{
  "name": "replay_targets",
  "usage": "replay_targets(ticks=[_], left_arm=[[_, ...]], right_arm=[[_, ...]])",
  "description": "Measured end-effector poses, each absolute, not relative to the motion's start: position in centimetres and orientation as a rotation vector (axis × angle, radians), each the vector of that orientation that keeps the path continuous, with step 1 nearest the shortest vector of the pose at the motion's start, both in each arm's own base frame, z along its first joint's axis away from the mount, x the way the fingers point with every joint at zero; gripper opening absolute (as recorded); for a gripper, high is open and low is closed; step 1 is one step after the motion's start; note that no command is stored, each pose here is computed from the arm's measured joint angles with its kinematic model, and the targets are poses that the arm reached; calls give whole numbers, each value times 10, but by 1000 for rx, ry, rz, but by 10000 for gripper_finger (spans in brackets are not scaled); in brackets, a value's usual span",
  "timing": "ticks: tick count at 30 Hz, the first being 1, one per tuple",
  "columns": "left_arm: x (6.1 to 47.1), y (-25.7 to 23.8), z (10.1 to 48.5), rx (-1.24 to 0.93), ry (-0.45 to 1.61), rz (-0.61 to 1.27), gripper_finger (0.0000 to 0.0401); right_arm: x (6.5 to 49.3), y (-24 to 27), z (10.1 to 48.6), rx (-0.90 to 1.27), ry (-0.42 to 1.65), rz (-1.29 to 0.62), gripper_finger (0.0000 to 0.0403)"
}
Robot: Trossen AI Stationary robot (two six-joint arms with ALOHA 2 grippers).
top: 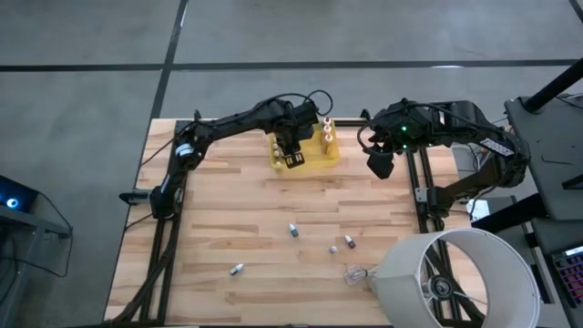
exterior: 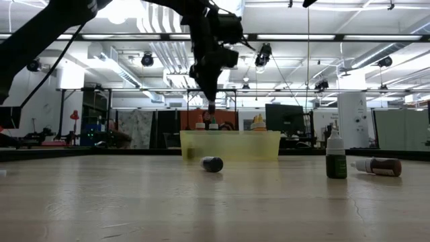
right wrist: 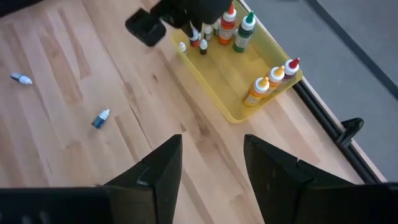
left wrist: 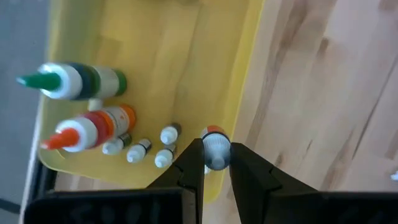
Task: Pick & Place food coloring
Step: Put the small red food coloring bottle into the yellow bin
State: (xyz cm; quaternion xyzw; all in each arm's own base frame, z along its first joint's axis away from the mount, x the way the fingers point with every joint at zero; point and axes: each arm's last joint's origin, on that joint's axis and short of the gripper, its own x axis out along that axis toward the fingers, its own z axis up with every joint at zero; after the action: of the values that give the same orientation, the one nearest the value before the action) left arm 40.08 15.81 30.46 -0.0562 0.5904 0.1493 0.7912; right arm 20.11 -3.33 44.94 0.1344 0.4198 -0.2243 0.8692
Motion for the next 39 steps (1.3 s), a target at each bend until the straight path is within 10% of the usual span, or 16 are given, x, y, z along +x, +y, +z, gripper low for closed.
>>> replay_targets(ticks=[39], left_arm=[[399,167,213,-179,1336,363,39]], right_arm=[[203,-33,451,277,856,-464,164]])
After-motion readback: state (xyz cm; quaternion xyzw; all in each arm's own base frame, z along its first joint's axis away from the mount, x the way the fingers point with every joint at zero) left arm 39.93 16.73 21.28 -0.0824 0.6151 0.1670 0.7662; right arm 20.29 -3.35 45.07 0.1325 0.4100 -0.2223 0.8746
